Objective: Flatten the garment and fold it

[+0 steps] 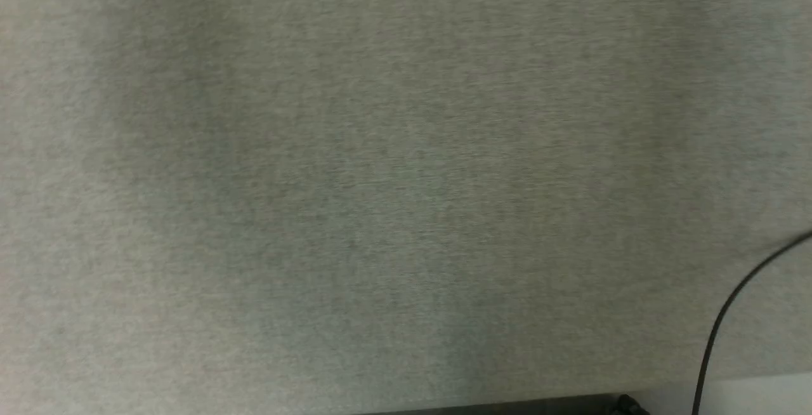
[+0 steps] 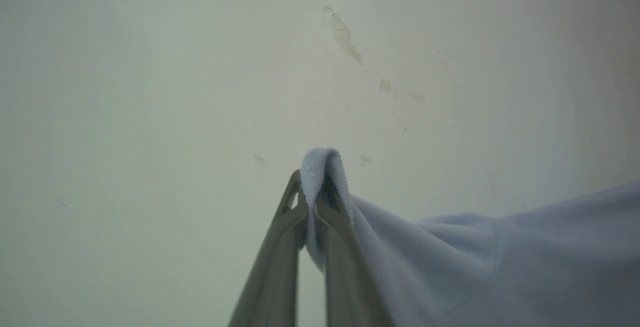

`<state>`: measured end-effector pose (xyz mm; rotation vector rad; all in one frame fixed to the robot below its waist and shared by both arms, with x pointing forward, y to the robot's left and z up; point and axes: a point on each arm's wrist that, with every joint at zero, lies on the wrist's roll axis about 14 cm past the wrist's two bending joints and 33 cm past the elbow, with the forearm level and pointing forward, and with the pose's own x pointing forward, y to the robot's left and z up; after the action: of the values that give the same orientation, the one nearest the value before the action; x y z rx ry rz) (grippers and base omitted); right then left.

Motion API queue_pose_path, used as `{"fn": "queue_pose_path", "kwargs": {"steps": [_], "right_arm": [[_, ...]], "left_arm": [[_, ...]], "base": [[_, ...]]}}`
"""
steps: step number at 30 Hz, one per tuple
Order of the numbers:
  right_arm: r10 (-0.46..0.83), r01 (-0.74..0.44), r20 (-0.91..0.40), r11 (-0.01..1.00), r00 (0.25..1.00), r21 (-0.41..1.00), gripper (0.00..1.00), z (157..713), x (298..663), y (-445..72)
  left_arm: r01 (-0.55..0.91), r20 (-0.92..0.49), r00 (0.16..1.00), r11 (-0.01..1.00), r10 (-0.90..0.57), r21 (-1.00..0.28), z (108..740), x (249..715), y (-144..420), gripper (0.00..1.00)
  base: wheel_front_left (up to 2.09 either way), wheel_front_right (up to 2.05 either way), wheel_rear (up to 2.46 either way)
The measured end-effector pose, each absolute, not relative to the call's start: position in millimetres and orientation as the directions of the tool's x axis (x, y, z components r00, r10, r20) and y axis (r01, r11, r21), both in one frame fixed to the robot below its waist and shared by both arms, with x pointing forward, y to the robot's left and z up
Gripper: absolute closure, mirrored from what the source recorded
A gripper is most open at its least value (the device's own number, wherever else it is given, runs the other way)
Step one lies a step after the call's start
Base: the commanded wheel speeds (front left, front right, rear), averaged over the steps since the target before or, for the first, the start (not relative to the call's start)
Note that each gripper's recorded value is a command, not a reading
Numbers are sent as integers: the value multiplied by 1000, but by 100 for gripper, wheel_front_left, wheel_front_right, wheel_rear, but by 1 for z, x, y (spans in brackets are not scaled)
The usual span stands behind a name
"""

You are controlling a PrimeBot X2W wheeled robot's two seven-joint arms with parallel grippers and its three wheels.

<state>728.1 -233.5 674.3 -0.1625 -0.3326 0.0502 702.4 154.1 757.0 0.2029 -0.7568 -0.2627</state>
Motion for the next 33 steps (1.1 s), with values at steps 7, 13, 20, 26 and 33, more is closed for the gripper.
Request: {"fn": "queue_pose_path", "kwargs": {"steps": [7, 13, 20, 26, 33], "right_arm": [[134, -120, 129, 986, 982, -111, 100, 547, 710, -206], [196, -198, -37, 977, 980, -79, 100, 478, 653, -190], [209, -236, -228, 967, 951, -97, 100, 442, 563, -209], [238, -293, -342, 949, 909, -118, 100, 442, 499, -217], [229, -329, -482, 935, 846, -133, 100, 441, 432, -235]], "left_arm": [[269, 412, 840, 931, -353, 247, 623, 683, 148, 100], [361, 157, 906, 911, -393, 199, 522, 613, 149, 100], [444, -122, 891, 896, -437, 36, 446, 505, 148, 100], [433, -209, 881, 901, -424, 0, 447, 444, 163, 100], [439, -280, 854, 896, -438, -61, 450, 380, 163, 100]], "base": [[0, 0, 0], [0, 0, 0], [0, 0, 0], [0, 0, 0], [0, 0, 0]]}}
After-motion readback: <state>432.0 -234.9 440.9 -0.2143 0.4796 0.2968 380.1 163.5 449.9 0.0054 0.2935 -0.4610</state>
